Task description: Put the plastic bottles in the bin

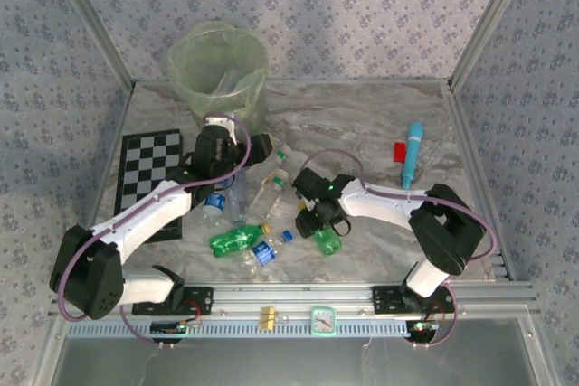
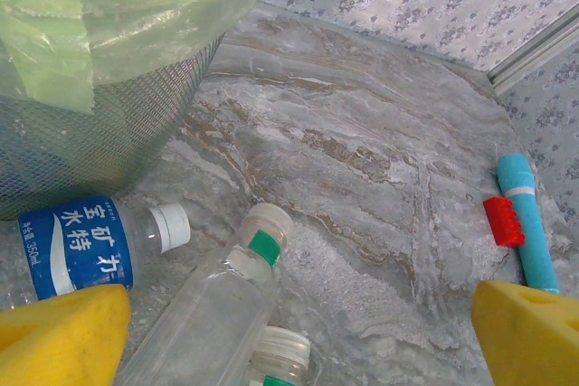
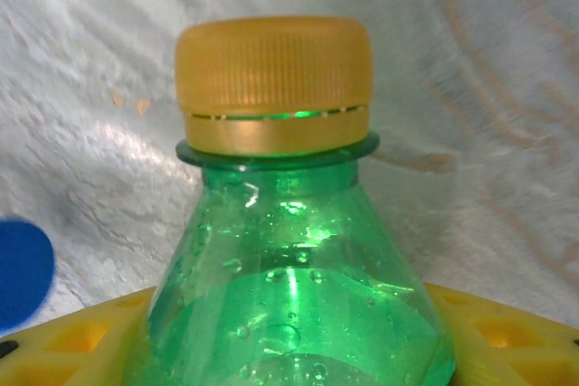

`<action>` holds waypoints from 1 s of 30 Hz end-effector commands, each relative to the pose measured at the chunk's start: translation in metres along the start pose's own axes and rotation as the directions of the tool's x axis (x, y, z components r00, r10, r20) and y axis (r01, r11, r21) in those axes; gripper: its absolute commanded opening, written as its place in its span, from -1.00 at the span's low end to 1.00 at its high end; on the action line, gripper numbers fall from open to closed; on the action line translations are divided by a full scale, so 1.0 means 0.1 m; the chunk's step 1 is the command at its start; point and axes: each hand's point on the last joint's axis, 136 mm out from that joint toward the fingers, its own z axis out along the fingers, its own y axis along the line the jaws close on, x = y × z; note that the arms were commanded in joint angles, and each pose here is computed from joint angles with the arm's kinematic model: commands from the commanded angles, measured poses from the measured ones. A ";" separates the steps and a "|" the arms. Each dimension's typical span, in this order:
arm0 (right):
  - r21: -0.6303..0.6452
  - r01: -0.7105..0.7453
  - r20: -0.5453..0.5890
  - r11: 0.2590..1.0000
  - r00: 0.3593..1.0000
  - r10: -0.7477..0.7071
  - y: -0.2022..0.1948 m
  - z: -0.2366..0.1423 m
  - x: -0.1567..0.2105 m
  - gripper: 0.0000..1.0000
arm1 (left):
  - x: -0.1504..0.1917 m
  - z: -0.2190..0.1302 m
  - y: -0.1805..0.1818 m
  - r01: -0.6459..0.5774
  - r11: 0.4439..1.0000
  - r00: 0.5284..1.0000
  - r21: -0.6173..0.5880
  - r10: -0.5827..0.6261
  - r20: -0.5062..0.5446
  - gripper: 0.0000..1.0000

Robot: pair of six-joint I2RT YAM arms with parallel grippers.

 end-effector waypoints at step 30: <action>-0.635 -0.296 0.408 0.714 0.656 0.635 -0.63 -1.39 -1.73 0.09 | 0.77 0.10 -1.42 -0.045 0.849 0.961 0.526 0.182 -0.211 0.98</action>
